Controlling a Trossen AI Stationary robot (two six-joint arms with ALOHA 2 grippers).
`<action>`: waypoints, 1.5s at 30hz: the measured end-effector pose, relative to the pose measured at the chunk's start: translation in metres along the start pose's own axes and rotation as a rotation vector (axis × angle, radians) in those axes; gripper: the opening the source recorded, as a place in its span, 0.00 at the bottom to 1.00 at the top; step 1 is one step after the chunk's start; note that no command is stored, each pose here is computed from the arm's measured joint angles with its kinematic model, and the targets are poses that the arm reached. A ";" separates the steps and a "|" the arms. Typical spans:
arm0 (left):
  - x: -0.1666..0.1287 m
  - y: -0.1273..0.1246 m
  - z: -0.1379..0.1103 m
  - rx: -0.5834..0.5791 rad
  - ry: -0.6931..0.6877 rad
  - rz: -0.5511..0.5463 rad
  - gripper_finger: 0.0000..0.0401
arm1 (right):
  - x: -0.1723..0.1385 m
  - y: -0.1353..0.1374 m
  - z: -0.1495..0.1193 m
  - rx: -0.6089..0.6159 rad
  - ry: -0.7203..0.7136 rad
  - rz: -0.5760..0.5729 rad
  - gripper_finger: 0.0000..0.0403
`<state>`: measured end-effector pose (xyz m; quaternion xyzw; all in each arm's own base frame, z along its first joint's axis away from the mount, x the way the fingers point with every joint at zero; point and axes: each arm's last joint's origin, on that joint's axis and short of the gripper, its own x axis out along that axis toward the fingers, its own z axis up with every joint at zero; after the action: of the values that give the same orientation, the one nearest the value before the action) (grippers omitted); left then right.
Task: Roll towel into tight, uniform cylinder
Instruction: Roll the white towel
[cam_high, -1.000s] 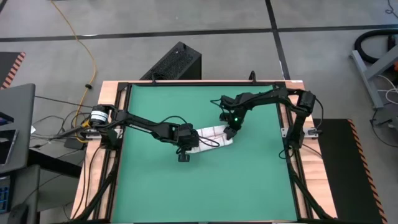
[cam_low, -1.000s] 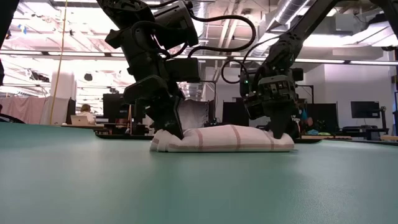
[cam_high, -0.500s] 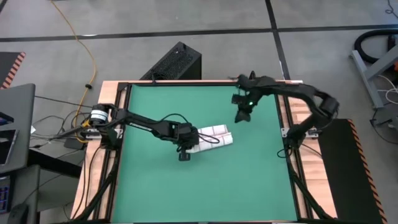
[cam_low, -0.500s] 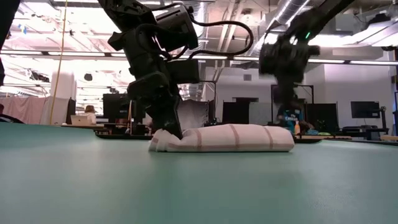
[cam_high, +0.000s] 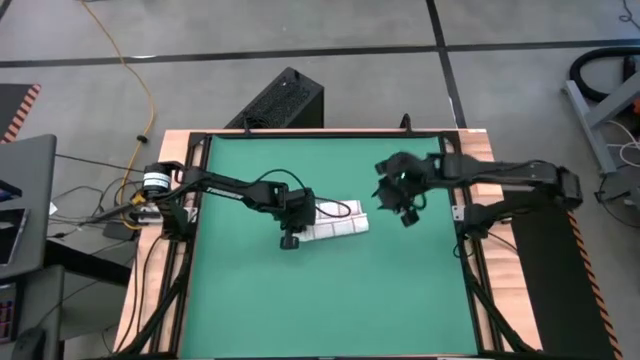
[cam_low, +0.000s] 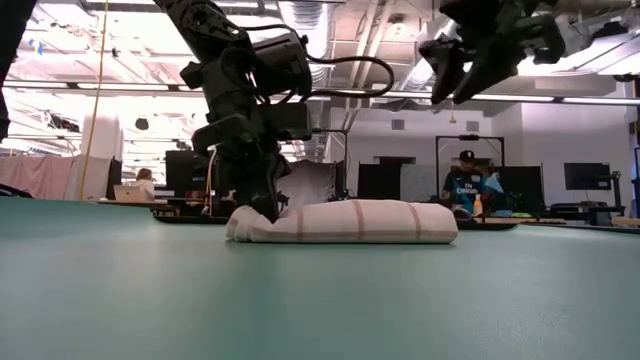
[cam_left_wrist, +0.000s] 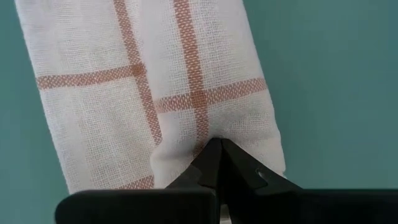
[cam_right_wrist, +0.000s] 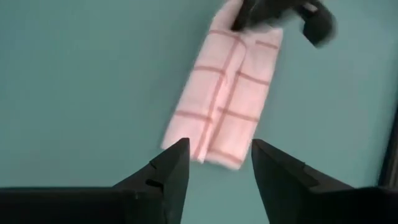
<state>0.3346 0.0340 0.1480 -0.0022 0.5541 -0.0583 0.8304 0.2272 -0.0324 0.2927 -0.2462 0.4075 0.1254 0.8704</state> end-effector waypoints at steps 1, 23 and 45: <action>0.000 0.002 0.000 0.003 -0.003 -0.010 0.00 | 0.007 0.001 0.003 -0.016 -0.001 0.011 0.49; -0.006 0.033 -0.008 0.035 -0.001 -0.003 0.00 | 0.114 -0.013 -0.010 -0.115 0.071 0.218 0.50; -0.007 0.033 -0.010 0.031 0.022 -0.005 0.00 | 0.156 -0.032 -0.055 0.137 0.235 0.269 0.50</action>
<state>0.3259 0.0679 0.1487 0.0101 0.5622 -0.0691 0.8240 0.3041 -0.0865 0.1526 -0.1428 0.5431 0.1830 0.8069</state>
